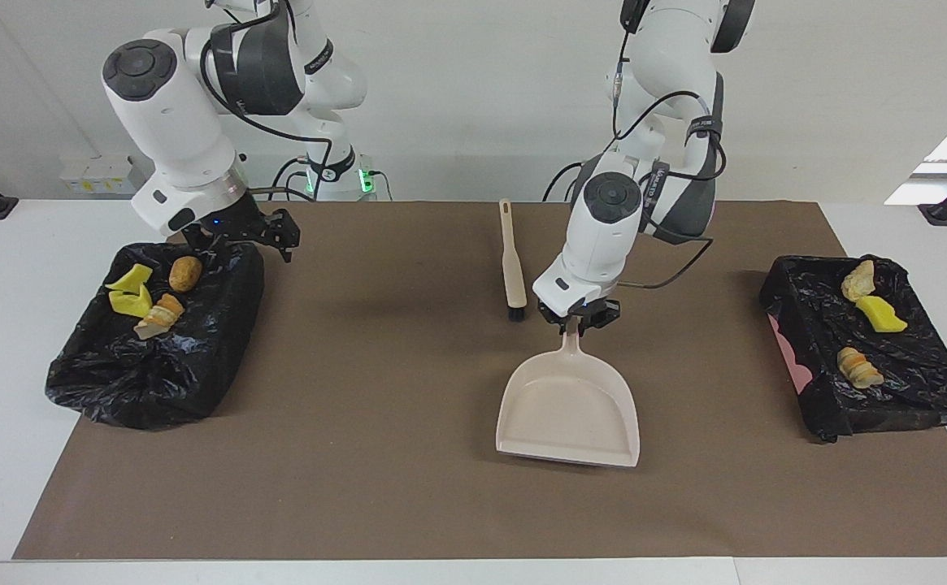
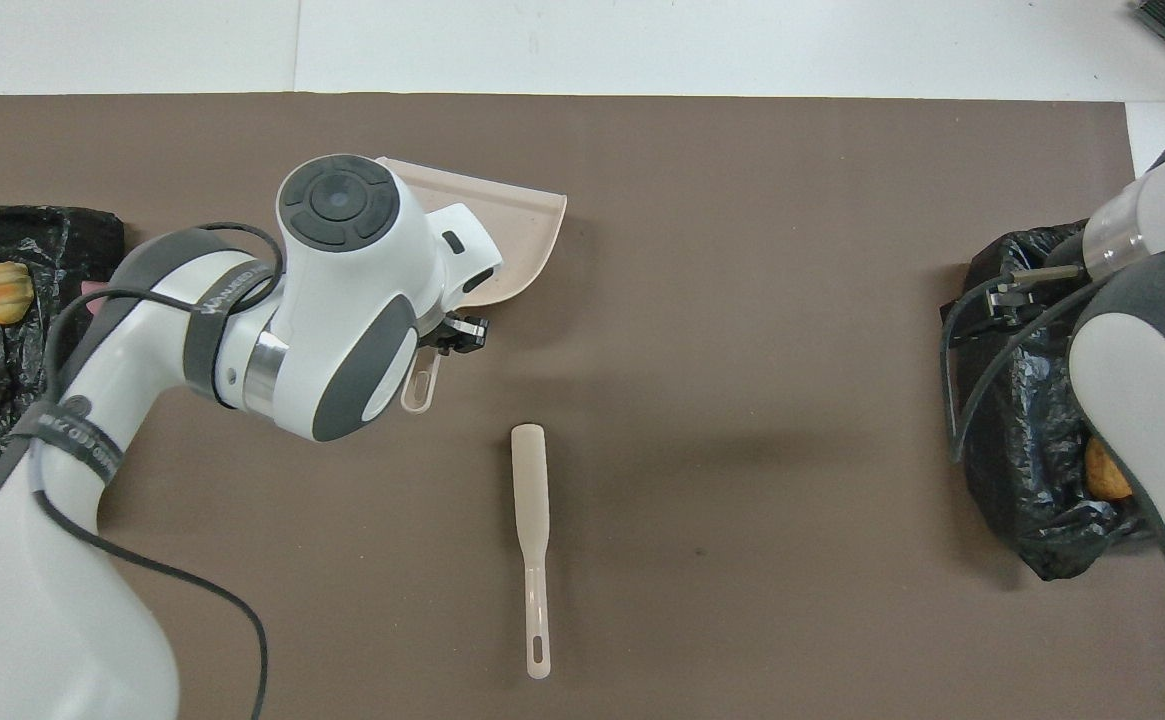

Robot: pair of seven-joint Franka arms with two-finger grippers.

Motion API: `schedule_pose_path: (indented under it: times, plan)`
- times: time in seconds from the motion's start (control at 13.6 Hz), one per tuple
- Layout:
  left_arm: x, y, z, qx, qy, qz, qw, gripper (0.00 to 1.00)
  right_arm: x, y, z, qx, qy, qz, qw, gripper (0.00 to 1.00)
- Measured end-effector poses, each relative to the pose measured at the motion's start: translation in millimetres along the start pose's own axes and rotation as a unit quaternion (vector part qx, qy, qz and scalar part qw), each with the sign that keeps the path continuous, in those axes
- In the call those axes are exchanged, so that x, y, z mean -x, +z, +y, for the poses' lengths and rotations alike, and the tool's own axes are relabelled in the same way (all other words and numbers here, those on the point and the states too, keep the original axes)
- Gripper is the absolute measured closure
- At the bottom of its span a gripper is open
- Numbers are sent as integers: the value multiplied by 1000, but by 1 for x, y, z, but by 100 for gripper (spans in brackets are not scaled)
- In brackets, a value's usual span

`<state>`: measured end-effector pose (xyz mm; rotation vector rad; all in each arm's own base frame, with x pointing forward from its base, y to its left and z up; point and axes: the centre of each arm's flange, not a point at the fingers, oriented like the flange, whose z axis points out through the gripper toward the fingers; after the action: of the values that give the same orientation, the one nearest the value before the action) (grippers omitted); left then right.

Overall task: Sweep and dump trash in bin
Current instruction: 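Return the dustpan to the table center with the left gripper while the right gripper retracts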

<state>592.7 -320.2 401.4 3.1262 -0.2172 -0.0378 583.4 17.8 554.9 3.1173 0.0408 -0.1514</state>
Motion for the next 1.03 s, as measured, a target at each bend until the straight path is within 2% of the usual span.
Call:
schedule_pose_path:
  times: [0.29, 0.51, 0.59, 0.88, 0.96, 1.03]
  plan:
    - [-19, 36, 27, 5, -57, -10, 998, 69, 10, -20, 46, -10, 45, 19, 999, 0]
    - [-23, 42, 37, 21, -72, -17, 997, 69, 23, -35, 43, -13, 45, 33, 998, 0]
    - [-24, 40, 37, 24, -74, -17, 997, 64, 26, -34, 38, -13, 44, 34, 998, 0]
    - [-27, 32, 34, 27, -76, -9, 997, 16, 27, -30, 31, -13, 39, 30, 999, 0]
    - [-28, 26, 30, 26, -77, -5, 997, 5, 27, -30, 31, -13, 40, 30, 999, 0]
    - [-28, 17, 23, 24, -72, 2, 997, 0, 26, -30, 31, -13, 40, 30, 999, 0]
